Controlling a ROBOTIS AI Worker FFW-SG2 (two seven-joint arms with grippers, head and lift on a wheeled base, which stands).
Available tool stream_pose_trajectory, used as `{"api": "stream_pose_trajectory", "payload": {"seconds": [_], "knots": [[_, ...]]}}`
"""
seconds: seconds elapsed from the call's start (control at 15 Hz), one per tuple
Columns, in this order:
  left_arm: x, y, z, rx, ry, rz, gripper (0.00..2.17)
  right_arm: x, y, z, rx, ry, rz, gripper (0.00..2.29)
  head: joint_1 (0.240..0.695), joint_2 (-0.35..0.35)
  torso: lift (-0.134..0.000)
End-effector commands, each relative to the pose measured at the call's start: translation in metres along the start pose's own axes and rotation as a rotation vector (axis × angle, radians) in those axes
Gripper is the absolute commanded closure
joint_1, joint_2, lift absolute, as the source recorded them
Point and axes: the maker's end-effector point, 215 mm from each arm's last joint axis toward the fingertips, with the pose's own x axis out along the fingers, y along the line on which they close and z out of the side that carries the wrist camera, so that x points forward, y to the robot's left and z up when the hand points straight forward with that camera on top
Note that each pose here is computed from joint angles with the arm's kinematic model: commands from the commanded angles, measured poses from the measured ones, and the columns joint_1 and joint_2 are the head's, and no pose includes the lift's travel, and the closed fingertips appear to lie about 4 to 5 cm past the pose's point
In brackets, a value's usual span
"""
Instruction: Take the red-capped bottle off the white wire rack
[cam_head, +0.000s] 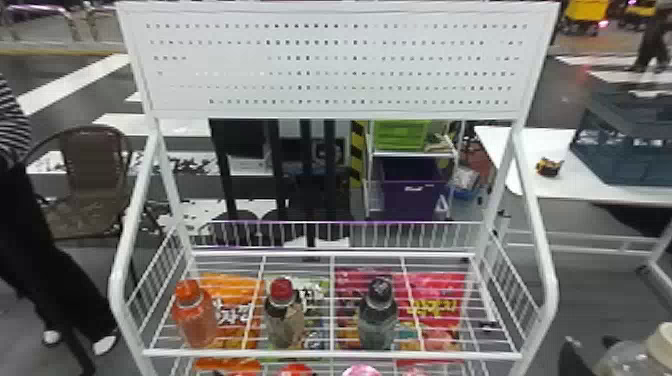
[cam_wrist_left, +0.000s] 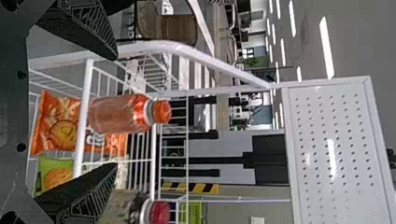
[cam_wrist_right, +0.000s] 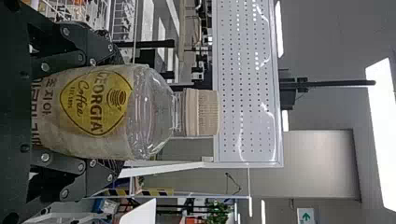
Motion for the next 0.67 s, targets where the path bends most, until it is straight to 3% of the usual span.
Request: {"api": "stream_pose_trajectory", "payload": {"seconds": [0.0, 0.13, 0.6], "knots": [[0.001, -0.027, -0.029, -0.021, 0.000, -0.039, 0.09, 0.000, 0.000, 0.000, 0.000, 0.001, 0.000, 1.38, 0.499, 0.000, 0.000], [0.007, -0.049, -0.048, -0.017, 0.017, -0.070, 0.09, 0.001, 0.003, 0.000, 0.002, -0.002, 0.005, 1.38, 0.499, 0.000, 0.000], [0.042, -0.128, -0.060, -0.082, -0.004, -0.151, 0.09, 0.002, 0.004, -0.005, 0.011, 0.005, 0.005, 1.38, 0.499, 0.000, 0.000]]}}
